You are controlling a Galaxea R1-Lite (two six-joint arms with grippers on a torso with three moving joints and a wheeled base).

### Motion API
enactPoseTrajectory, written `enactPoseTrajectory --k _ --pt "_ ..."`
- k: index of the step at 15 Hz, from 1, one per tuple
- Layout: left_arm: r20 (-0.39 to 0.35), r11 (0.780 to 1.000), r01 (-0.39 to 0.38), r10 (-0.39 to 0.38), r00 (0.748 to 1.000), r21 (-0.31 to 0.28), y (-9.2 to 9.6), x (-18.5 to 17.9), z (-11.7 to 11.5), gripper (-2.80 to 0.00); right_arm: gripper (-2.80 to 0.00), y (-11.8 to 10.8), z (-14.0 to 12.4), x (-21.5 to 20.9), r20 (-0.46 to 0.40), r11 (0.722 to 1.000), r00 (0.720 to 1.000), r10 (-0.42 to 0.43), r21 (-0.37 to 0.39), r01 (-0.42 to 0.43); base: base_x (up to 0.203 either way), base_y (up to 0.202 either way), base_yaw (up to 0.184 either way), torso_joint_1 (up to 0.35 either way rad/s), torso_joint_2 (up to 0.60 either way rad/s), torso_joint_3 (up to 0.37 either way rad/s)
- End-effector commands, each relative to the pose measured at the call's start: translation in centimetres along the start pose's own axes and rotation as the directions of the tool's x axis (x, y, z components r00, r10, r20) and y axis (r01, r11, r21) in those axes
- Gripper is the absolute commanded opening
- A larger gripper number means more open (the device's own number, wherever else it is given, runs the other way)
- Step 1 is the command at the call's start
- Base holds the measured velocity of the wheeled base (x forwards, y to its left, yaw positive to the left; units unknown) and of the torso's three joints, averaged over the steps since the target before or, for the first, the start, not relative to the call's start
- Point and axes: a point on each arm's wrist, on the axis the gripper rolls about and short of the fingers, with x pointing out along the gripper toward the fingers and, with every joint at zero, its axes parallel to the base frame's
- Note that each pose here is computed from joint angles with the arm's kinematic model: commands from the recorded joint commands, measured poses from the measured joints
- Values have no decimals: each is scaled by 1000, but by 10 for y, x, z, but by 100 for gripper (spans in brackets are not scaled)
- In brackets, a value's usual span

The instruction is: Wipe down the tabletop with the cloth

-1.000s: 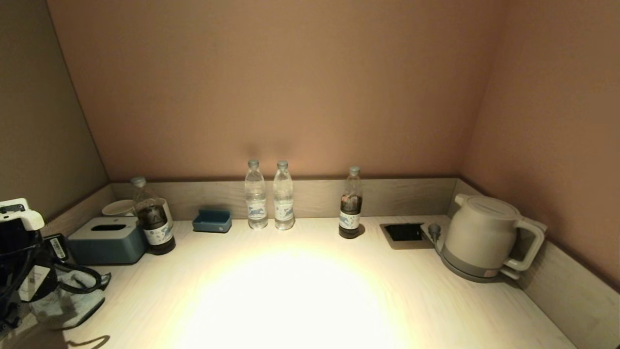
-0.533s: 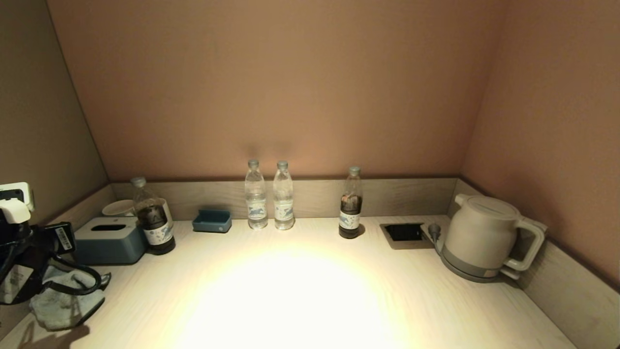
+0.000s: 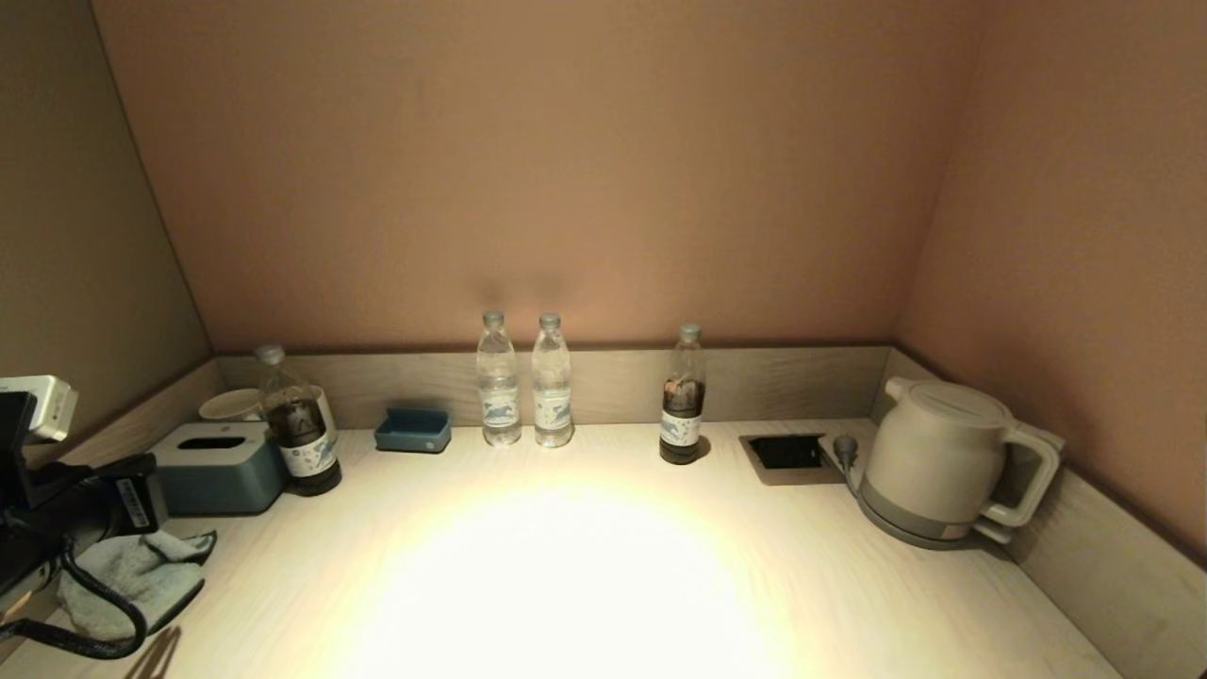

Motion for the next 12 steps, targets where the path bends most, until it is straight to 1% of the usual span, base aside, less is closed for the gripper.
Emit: enactPoseTrajectory --k 1,2,4,6,7,9,12 --pt "32 1000 11 -11 999 -4 2 -11 4 -280 -280 0 0 0 -1 1000 1000 0 0 0 0 0 0 0 0 0" --pt "33 1000 20 -20 999 -4 2 -13 3 -280 -280 0 0 0 -1 1000 1000 1 0 -1 0 0 0 0 0 0" --pt "80 998 64 -63 995 -9 3 -29 8 -280 -280 0 0 0 -1 1000 1000 1 0 -1 0 0 0 0 0 0" --pt "130 990 138 -136 982 -4 5 -50 11 -280 -280 0 0 0 -1 1000 1000 0 0 0 0 0 0 0 0 0" --pt "137 985 171 -169 976 1 5 -58 9 -280 -280 0 0 0 -1 1000 1000 1 0 -1 0 0 0 0 0 0" --pt "151 977 215 -214 965 9 7 -75 4 -280 -280 0 0 0 -1 1000 1000 0 0 0 0 0 0 0 0 0" --pt "209 965 259 -259 943 25 9 -100 1 -280 -280 0 0 0 -1 1000 1000 0 0 0 0 0 0 0 0 0"
